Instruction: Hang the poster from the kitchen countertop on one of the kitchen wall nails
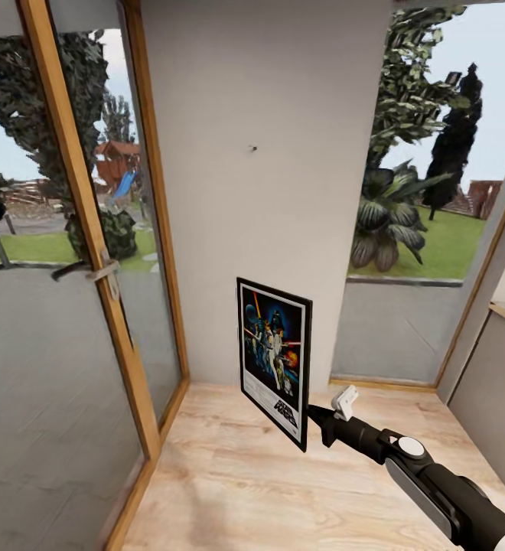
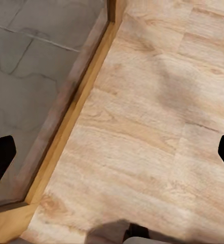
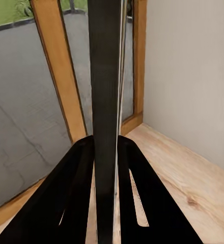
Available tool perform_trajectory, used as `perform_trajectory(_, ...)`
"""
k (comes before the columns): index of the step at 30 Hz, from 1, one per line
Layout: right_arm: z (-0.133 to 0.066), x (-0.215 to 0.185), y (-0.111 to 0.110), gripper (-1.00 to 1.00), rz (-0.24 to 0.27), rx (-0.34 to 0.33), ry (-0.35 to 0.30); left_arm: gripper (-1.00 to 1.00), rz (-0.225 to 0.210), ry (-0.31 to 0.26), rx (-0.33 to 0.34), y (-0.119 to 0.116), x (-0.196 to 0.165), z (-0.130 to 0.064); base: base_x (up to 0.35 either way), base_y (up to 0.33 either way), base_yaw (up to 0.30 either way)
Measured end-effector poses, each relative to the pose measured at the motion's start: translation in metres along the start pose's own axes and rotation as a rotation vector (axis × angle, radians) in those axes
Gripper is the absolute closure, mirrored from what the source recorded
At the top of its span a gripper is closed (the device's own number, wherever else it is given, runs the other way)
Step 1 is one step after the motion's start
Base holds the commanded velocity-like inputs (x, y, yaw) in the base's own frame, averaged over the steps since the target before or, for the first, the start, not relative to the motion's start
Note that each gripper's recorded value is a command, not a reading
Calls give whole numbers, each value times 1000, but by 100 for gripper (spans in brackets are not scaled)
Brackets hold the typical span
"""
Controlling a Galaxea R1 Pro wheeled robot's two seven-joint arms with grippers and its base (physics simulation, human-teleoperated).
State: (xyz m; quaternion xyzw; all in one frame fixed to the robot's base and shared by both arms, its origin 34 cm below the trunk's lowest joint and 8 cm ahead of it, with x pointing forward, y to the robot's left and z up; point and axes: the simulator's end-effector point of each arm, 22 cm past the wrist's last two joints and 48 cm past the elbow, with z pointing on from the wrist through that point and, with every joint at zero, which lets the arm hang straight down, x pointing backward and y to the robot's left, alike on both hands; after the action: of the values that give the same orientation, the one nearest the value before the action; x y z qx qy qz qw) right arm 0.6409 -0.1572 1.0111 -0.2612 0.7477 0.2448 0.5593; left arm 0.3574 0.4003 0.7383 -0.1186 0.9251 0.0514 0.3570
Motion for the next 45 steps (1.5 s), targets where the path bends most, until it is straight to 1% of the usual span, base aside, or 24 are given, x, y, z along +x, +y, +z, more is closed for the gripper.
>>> perform_trajectory(7,0,0,0,100,0,0,1,-100,1,-9,-1,0,-3,0,55,62,-291)
perform_trajectory(11,0,0,0,100,0,0,1,-100,1,-12,-2,1,-4,0,202,5,-97)
perform_trajectory(45,0,0,0,100,0,-1,1,-100,0,-7,-3,1,-2,0,332,0,-3)
